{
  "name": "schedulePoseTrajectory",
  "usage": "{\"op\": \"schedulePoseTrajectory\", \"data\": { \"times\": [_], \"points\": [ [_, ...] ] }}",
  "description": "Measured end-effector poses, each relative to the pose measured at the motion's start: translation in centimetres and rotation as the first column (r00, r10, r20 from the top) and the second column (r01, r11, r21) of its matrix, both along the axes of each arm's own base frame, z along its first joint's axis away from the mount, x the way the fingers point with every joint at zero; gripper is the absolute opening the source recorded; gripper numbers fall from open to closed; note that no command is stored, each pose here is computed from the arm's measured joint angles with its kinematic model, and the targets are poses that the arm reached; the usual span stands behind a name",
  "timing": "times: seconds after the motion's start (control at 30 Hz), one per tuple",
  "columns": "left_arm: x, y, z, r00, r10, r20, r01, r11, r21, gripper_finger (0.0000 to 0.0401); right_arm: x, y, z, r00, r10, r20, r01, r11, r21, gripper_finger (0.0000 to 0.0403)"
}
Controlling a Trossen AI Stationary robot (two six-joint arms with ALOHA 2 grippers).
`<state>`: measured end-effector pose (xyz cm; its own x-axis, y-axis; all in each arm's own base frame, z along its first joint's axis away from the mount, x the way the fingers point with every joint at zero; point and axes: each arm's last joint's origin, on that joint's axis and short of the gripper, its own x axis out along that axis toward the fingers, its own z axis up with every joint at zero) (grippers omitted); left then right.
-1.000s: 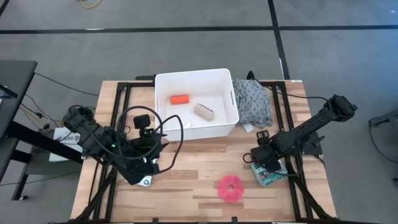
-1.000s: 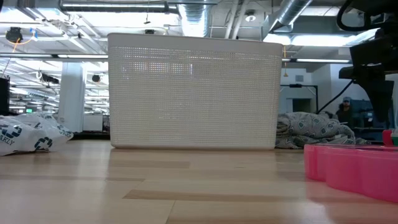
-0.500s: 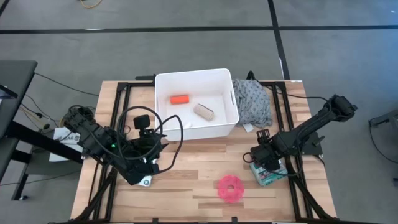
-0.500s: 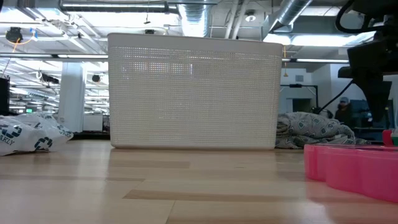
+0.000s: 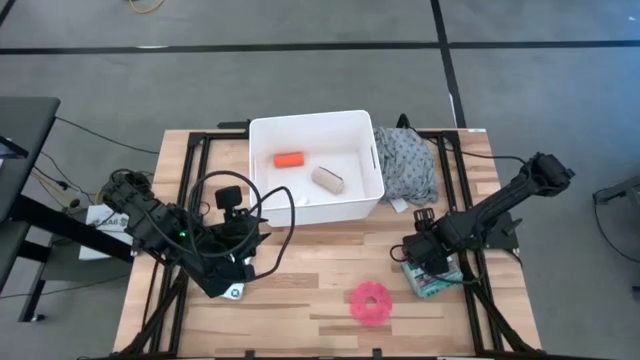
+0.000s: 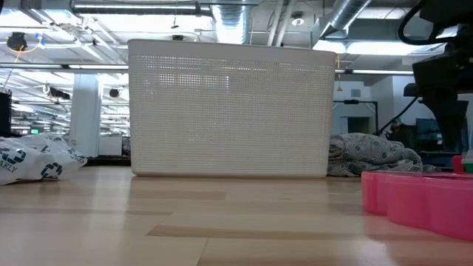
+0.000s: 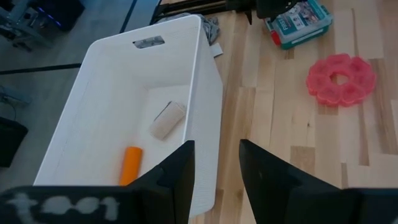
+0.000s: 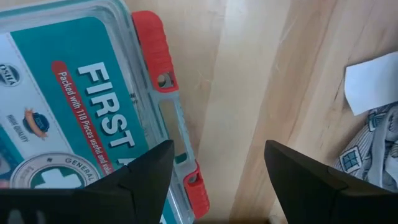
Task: Pick & place medical supplies in basket/bin
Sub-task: Put the first aid kit into the white bin
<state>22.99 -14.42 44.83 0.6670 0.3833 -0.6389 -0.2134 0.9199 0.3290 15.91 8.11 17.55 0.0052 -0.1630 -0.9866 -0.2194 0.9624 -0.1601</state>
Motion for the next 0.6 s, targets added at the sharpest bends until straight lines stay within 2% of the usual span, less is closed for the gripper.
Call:
{"op": "schedulePoseTrajectory", "data": {
  "times": [0.17,0.33,0.6],
  "points": [
    [0.00,-0.01,0.00,1.000,0.000,0.001,0.000,1.000,0.000,0.0117,0.08,-0.19,-0.05,1.000,-0.020,0.002,0.020,1.000,-0.001,0.0249],
    [-0.01,-0.03,-0.03,1.000,0.001,-0.003,-0.001,1.000,-0.018,0.0117,0.20,0.10,-0.19,1.000,-0.001,-0.006,0.002,0.997,0.078,0.0249],
    [0.01,0.01,-0.02,1.000,-0.004,-0.006,0.004,1.000,-0.007,0.0117,0.26,-0.57,0.35,1.000,-0.024,0.011,0.023,0.994,0.110,0.0249]
  ]
}}
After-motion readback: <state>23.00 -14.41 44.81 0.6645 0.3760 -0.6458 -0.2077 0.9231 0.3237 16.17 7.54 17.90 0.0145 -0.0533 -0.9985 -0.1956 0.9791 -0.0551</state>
